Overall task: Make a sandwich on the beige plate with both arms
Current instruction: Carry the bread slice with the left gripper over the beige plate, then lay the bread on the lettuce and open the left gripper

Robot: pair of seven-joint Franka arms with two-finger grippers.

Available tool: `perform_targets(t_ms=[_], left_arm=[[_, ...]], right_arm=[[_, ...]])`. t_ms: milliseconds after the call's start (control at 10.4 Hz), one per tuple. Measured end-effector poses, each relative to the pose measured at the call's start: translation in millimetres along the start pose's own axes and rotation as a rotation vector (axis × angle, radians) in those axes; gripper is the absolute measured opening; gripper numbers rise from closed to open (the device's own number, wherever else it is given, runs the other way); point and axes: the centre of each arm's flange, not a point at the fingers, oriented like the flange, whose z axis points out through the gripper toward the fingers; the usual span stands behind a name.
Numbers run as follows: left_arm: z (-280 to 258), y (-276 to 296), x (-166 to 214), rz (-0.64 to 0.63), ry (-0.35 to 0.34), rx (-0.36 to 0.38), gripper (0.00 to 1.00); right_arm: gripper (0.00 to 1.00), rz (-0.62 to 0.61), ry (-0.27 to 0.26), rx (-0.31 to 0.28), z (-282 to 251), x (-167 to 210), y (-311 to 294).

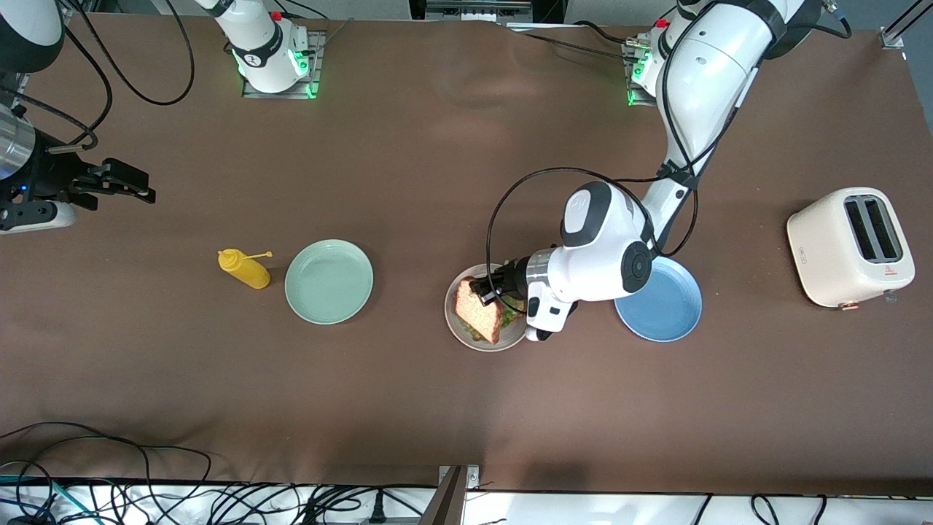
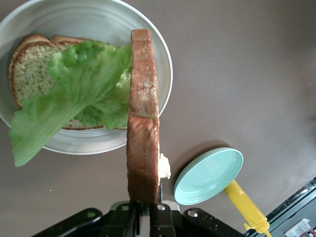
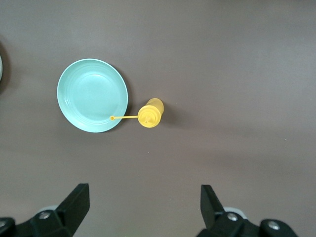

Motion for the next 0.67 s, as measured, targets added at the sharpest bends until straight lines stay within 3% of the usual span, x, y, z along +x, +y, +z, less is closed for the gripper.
perform_targets(t_ms=[383, 479, 671], left_arm=[[3.5, -11.5, 10.1, -0.022, -0.003, 0.017, 0.10], [1.0, -13.9, 14.7, -0.029, -0.002, 0.017, 0.20], [0.1, -23.2, 25.5, -0.050, -0.002, 0.024, 0.30]], right_arm=[[1.00, 0.013, 0.014, 0.073, -7.6, -0.4, -1.9], [1.00, 0.012, 0.005, 0.077, -10.8, -2.0, -2.8], [1.00, 0.022, -0.020, 0.068, -10.5, -5.5, 4.5]])
